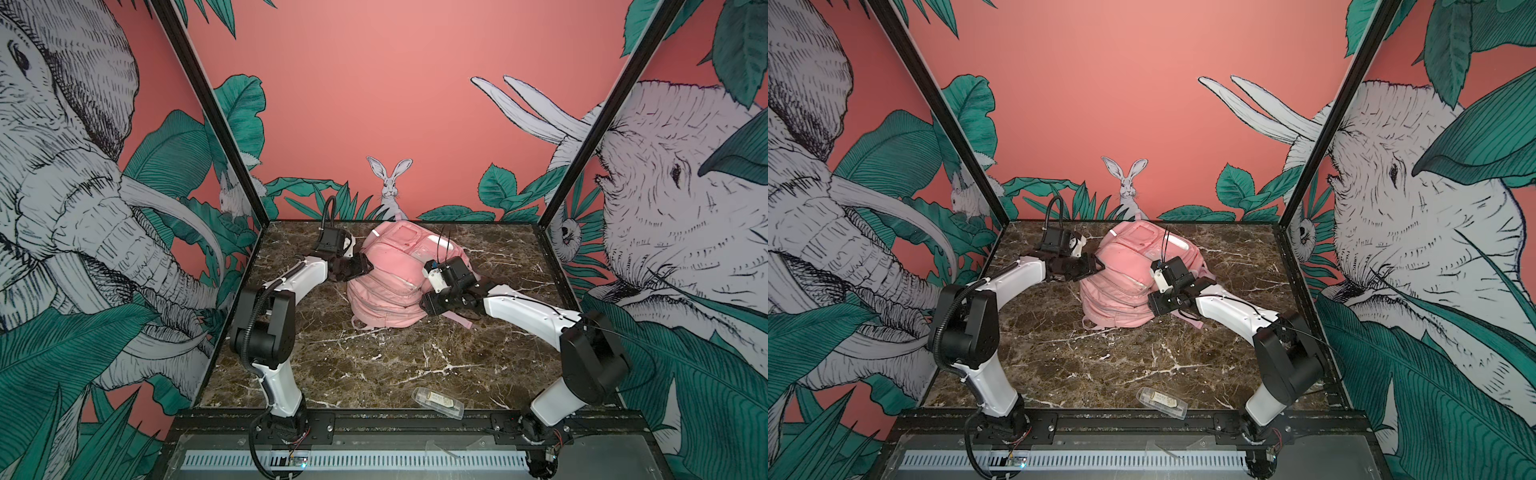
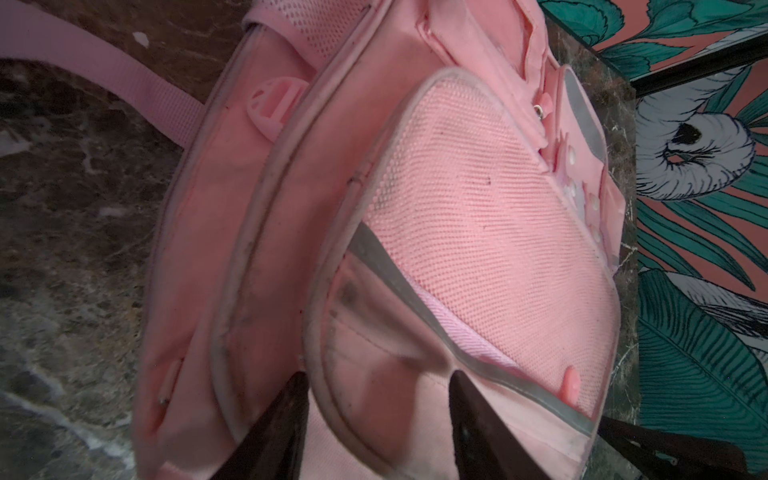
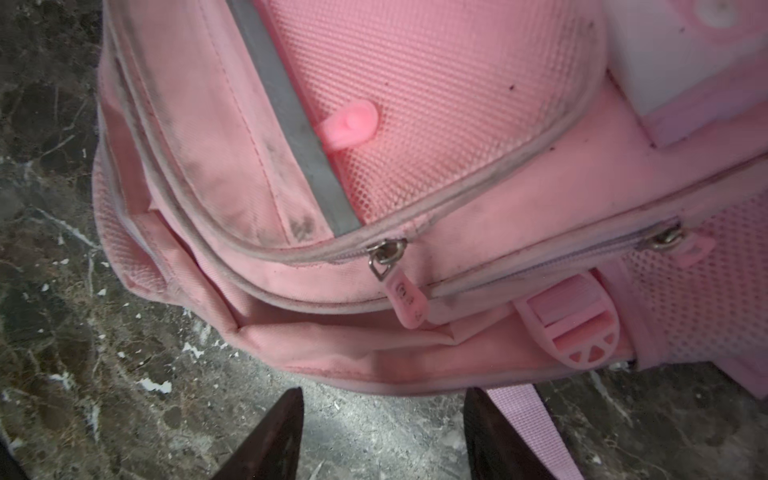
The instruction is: Pack the student bag
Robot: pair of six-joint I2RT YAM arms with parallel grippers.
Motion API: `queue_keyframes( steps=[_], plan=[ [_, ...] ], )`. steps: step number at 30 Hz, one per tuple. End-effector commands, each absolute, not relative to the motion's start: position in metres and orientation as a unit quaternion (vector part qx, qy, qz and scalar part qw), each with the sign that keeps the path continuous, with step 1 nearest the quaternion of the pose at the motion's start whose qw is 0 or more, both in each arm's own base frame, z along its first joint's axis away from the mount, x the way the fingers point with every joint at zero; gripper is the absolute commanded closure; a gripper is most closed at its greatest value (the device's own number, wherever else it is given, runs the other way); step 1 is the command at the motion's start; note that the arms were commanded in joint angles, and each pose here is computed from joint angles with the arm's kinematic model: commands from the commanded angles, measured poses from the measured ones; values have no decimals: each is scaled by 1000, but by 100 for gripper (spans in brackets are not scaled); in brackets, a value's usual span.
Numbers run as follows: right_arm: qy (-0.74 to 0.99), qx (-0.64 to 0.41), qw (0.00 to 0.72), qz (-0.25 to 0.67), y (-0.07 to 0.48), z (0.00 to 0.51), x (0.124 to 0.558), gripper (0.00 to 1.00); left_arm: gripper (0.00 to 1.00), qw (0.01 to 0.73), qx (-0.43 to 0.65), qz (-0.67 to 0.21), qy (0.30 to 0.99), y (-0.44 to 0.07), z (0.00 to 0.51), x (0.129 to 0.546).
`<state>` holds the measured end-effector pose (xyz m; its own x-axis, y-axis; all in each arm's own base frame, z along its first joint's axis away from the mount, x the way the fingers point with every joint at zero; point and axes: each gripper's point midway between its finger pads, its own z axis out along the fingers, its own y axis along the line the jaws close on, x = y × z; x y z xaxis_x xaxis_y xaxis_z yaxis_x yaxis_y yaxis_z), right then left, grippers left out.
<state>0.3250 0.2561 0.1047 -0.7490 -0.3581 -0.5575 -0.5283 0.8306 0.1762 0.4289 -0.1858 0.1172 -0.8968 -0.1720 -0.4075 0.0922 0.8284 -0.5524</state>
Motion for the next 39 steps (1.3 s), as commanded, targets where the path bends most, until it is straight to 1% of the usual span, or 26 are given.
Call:
queue_keyframes(
  steps=[1,6,12,21,29,33,36,39],
  plan=[
    [909,-237,320,123,255,120,352,41,44,219,-28,-297,929,-184,114,425],
    [901,-247,330,134,265,120,358,47,44,219,-31,-301,928,-184,115,425],
    [895,-263,329,146,278,113,360,57,44,219,-31,-301,928,-185,115,425],
    [896,-272,329,120,279,100,367,61,44,218,-32,-304,927,-186,115,425],
    [900,-275,316,120,279,93,363,75,44,219,-32,-303,927,-185,116,424],
    [901,-278,309,127,277,96,355,84,44,217,-34,-304,927,-185,115,423],
    [899,-277,308,140,278,100,349,89,44,219,-35,-307,926,-186,116,424],
    [899,-275,308,148,277,103,344,90,44,219,-36,-308,925,-186,116,424]
  ],
)
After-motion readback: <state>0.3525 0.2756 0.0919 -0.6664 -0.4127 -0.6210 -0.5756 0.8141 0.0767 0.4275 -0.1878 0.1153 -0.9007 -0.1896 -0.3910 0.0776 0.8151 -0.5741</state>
